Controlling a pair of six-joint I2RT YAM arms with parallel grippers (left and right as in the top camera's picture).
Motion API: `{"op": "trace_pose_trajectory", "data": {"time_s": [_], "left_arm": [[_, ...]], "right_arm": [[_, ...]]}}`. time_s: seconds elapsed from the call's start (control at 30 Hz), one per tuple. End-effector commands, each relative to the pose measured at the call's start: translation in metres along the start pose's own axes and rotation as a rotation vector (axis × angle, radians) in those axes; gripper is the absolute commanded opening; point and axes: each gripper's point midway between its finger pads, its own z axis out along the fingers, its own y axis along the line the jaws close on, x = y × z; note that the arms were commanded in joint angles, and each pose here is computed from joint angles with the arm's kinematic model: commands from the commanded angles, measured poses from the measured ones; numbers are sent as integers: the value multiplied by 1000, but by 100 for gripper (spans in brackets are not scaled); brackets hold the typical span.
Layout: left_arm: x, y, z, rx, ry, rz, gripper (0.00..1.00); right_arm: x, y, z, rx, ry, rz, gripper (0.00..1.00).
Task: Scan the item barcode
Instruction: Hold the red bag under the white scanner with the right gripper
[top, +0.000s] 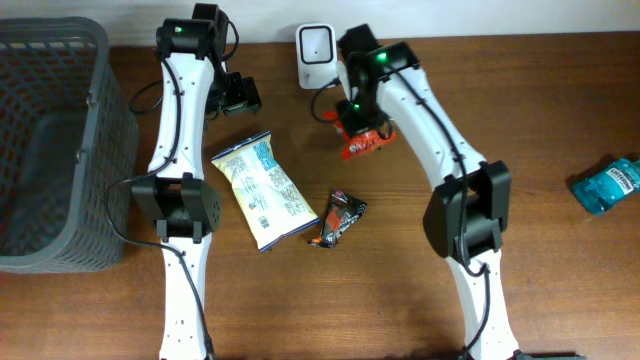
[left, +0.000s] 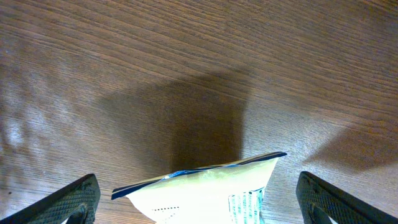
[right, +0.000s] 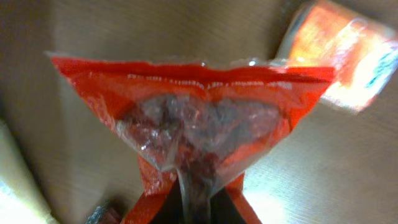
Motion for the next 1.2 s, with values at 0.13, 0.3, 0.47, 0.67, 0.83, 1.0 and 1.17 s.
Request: {"op": "trace_pose_trajectory", "data": {"time_s": [0.13, 0.3, 0.47, 0.67, 0.83, 1.0, 1.17], "left_arm": [[-3, 1, -7, -3, -23, -14, 99], [-3, 1, -7, -2, -23, -14, 99], [-3, 1, -7, -3, -23, -14, 99], [-3, 1, -7, -2, -23, -14, 99], [-3, 1, -7, -3, -23, -14, 99], [-3, 1, -7, -2, -23, -14, 99], [-3, 1, -7, -3, -23, -14, 99]], "right_arm": [[-77, -23, -29, 242, -337, 56, 4], [-131, -16, -52, 192, -583, 90, 4], [-171, -11, -56, 124, -770, 207, 4], [-186, -7, -44, 63, -840, 287, 4], [-188, -5, -30, 60, -840, 286, 4], [-187, -6, -29, 62, -836, 286, 4], [-181, -5, -6, 47, -791, 276, 4]]}}
